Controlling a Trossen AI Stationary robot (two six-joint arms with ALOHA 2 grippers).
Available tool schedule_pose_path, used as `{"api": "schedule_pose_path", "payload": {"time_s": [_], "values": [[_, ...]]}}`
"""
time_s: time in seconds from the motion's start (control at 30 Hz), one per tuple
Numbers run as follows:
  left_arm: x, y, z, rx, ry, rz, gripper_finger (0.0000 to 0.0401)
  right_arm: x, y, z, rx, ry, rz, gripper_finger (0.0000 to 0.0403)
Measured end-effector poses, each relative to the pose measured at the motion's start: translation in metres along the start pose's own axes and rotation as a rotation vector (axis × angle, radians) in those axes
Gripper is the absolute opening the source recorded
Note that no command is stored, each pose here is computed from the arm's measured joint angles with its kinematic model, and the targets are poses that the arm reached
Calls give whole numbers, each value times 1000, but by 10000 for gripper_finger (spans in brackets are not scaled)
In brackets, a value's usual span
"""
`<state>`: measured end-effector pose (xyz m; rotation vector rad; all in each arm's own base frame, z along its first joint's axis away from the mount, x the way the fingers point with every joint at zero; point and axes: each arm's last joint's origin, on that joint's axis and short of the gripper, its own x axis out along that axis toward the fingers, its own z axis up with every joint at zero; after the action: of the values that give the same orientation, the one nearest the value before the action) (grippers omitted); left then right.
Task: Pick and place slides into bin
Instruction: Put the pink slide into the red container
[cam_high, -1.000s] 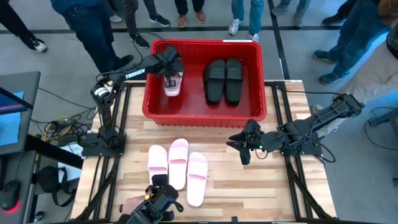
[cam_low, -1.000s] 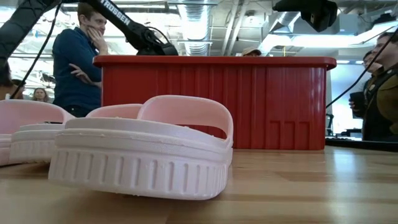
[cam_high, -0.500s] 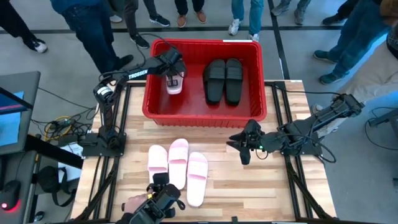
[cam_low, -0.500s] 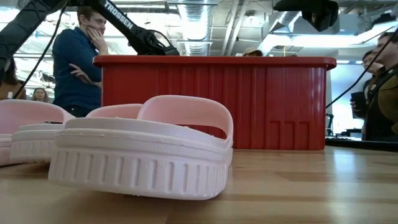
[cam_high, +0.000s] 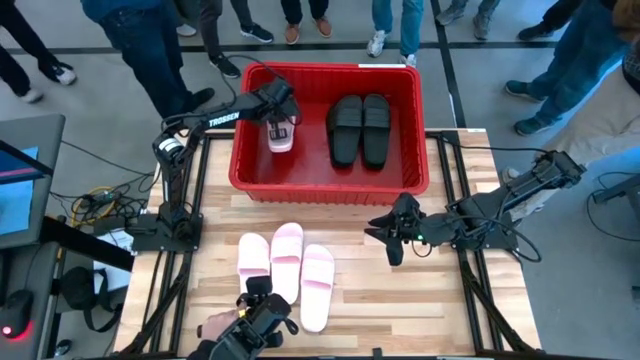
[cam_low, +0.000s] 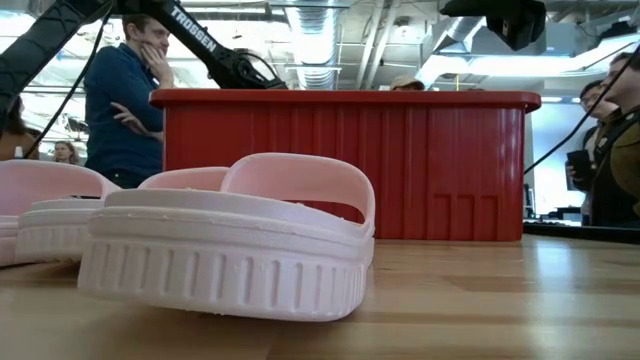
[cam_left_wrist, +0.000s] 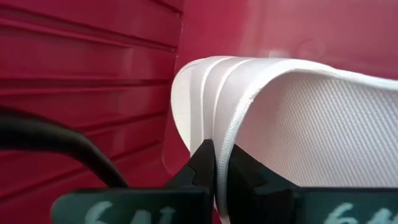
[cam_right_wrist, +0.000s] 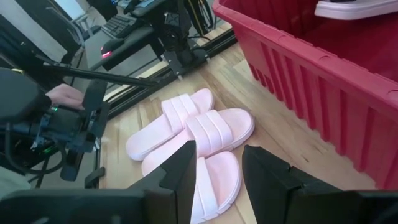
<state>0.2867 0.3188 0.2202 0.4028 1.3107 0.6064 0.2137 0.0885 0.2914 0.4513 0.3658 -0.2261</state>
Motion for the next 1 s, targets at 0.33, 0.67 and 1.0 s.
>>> {"api": "schedule_pose_path", "payload": {"time_s": [0.33,0.67,1.0], "values": [[0,1,-1,-2,3,0,22,0,0,0,0,0,0,118],[0,-1,-3,55,19,-15,49,0,0,0,1,0,0,118],[0,-2,-3,42,4,-46,51,0,0,0,0,0,1,118]]}}
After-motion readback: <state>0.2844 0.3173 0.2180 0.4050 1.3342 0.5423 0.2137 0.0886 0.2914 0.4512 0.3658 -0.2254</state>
